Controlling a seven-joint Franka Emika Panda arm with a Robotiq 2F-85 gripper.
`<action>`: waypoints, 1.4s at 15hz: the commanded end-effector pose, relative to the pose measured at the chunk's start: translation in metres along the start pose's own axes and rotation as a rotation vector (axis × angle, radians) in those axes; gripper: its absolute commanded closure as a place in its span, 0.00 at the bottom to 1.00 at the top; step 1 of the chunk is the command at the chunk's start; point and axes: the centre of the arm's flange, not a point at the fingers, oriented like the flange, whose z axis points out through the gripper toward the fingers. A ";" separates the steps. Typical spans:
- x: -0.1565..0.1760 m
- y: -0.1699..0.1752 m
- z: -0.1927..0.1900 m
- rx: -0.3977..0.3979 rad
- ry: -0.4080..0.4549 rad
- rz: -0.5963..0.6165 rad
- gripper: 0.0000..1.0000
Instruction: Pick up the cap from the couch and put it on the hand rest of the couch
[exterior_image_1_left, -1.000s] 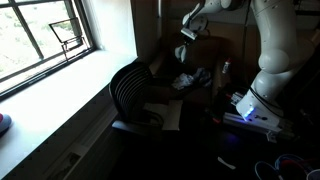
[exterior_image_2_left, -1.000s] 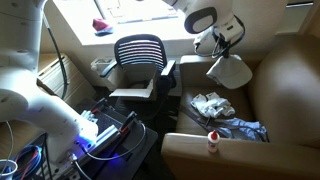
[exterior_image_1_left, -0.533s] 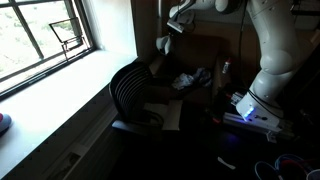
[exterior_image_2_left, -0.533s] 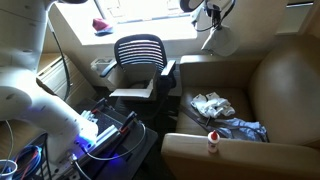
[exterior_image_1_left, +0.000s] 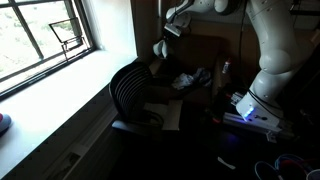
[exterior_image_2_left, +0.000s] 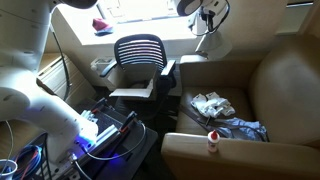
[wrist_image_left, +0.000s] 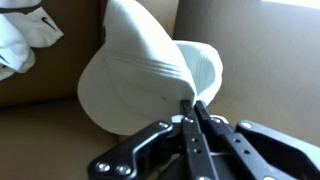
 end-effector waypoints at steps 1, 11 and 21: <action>-0.033 -0.048 0.009 0.079 -0.087 -0.166 0.98; -0.084 -0.049 0.076 -0.189 -0.399 -0.432 0.98; -0.068 -0.015 0.089 -0.097 -0.257 -0.336 0.98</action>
